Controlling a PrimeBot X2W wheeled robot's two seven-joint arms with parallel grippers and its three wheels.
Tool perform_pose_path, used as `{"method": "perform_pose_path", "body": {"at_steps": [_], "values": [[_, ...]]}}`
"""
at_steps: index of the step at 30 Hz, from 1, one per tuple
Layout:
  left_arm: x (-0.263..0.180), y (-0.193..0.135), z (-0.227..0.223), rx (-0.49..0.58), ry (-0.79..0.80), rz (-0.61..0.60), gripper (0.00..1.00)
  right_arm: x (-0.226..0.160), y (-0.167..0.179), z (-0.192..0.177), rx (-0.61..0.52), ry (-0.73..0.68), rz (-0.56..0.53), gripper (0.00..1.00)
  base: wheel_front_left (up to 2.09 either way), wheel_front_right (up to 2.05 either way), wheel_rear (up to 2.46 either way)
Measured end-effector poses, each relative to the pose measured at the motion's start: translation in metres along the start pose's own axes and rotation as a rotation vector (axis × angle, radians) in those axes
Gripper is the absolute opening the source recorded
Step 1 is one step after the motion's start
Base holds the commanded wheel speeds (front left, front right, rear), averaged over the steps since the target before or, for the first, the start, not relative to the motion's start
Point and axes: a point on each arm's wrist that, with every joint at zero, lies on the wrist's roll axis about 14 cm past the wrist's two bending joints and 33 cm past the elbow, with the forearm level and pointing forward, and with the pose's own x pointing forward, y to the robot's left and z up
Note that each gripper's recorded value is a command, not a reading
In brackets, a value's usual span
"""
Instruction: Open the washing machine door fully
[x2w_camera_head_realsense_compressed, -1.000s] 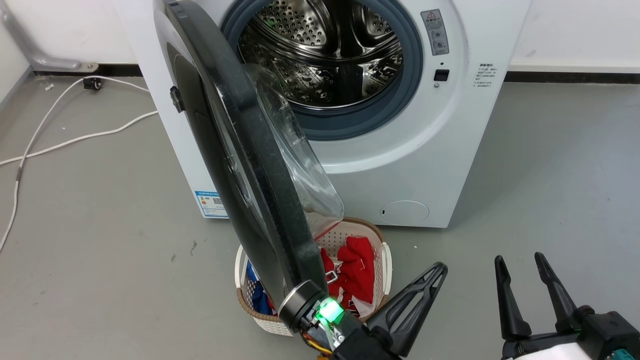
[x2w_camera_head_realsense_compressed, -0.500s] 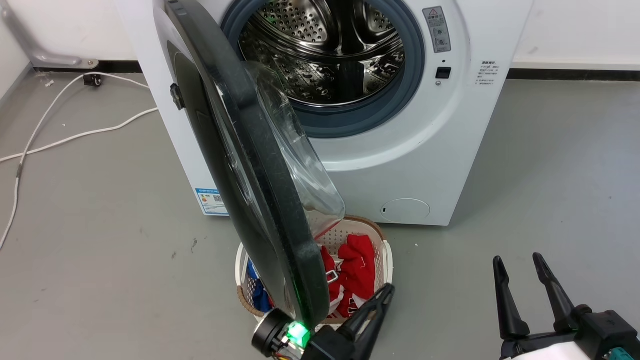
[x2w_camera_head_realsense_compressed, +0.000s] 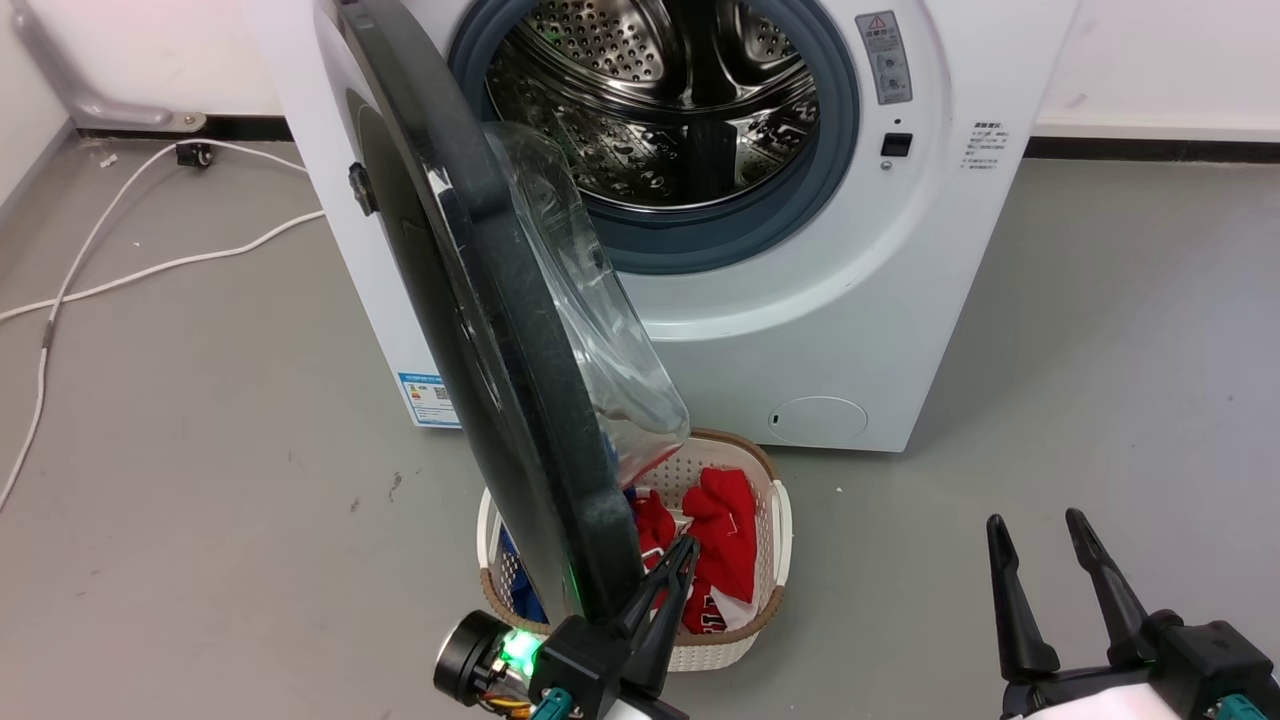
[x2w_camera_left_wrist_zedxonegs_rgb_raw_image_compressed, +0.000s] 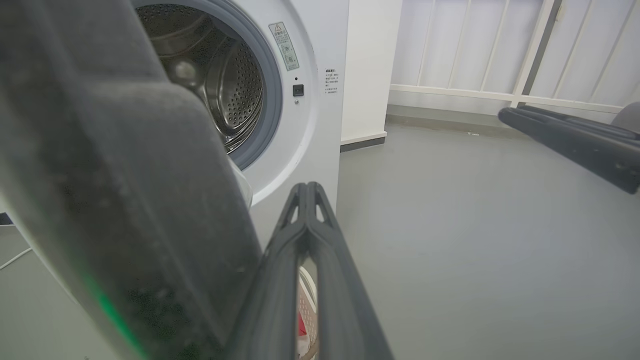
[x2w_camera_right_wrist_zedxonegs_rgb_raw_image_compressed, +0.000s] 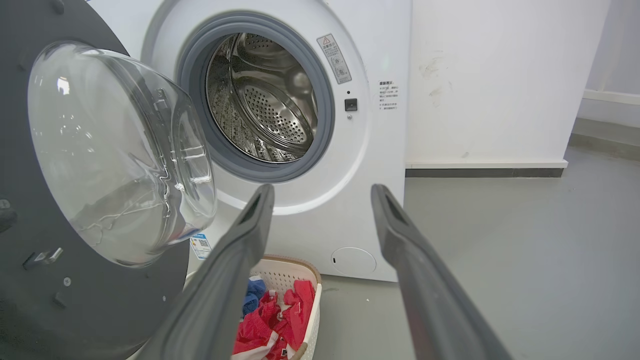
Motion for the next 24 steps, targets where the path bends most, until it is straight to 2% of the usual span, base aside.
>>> {"method": "perform_pose_path", "body": {"at_steps": [14, 24], "values": [[-0.024, 0.034, 0.004, 0.039, -0.009, 0.140, 0.00, 0.008, 0.020, -0.009, 0.014, 0.025, 0.064, 1.00, 0.00, 0.00, 0.00], [-0.055, 0.077, 0.006, 0.081, -0.001, 0.302, 0.00, 0.016, 0.041, -0.016, 0.026, 0.046, 0.133, 1.00, 0.00, 0.00, 0.00]]}}
